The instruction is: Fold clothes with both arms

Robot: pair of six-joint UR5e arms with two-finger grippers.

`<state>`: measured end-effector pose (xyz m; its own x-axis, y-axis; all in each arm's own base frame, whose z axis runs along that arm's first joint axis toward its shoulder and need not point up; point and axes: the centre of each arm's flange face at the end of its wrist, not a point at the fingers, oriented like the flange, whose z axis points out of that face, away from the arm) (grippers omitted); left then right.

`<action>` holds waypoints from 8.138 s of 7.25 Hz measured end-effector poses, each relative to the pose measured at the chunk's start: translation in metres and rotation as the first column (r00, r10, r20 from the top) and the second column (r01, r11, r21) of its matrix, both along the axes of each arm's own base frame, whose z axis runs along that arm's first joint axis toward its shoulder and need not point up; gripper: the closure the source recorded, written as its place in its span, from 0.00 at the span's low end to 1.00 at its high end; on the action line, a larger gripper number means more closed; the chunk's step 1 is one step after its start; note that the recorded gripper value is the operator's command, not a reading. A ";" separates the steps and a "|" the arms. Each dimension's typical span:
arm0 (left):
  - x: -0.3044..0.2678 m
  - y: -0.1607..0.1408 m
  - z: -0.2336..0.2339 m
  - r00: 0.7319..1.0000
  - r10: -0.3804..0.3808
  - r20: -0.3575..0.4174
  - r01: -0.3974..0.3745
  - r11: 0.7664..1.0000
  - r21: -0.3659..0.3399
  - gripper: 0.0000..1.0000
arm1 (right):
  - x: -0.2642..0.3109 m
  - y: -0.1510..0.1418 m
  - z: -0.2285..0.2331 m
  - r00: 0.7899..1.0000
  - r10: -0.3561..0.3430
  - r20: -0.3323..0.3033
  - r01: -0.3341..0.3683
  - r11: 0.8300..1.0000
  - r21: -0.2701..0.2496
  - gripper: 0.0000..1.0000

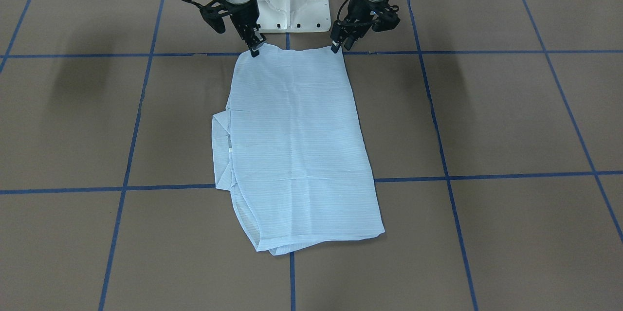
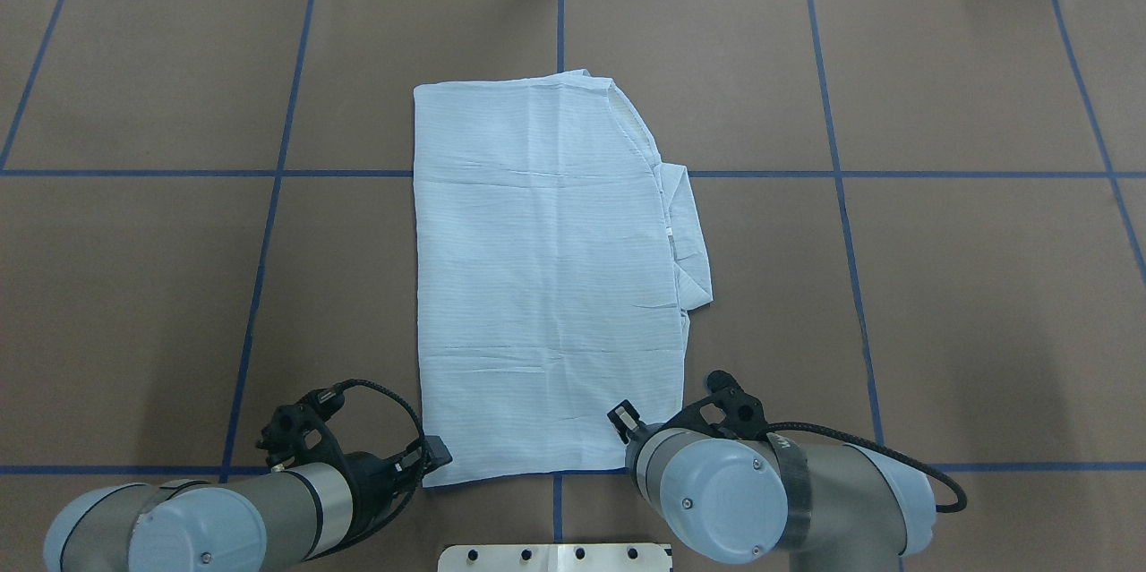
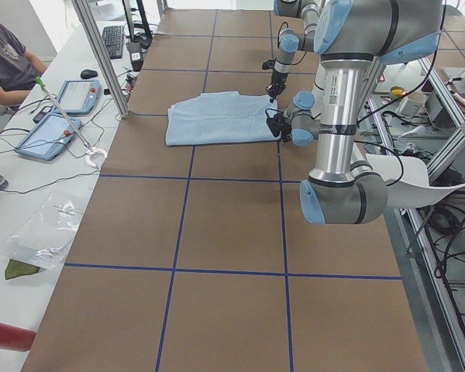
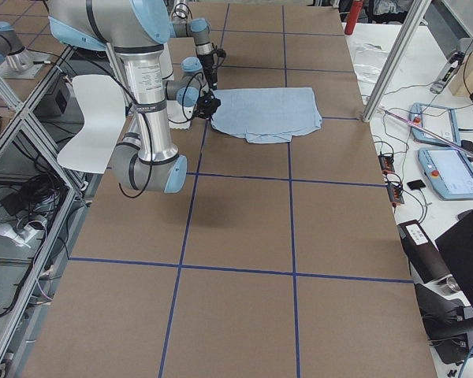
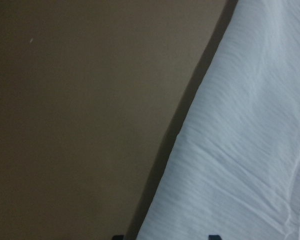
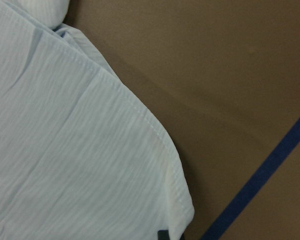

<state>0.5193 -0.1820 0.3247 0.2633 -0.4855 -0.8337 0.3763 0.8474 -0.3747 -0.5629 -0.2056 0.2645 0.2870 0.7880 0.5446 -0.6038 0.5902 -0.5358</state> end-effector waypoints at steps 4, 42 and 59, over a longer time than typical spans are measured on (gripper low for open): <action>0.005 0.008 0.001 1.000 0.009 0.011 -0.008 1.000 -0.015 0.72 | 0.001 0.000 -0.003 1.000 0.000 0.005 0.000 1.000 0.001 1.00; -0.486 -0.330 0.224 0.852 0.106 0.513 -0.461 0.617 0.638 0.00 | 0.585 -0.407 0.354 0.728 -0.575 -0.372 0.679 0.534 0.503 0.00; -0.506 -0.341 0.188 0.835 0.158 0.527 -0.482 0.671 0.564 0.00 | 0.524 -0.375 0.233 0.586 -0.663 -0.466 0.798 0.371 0.476 0.00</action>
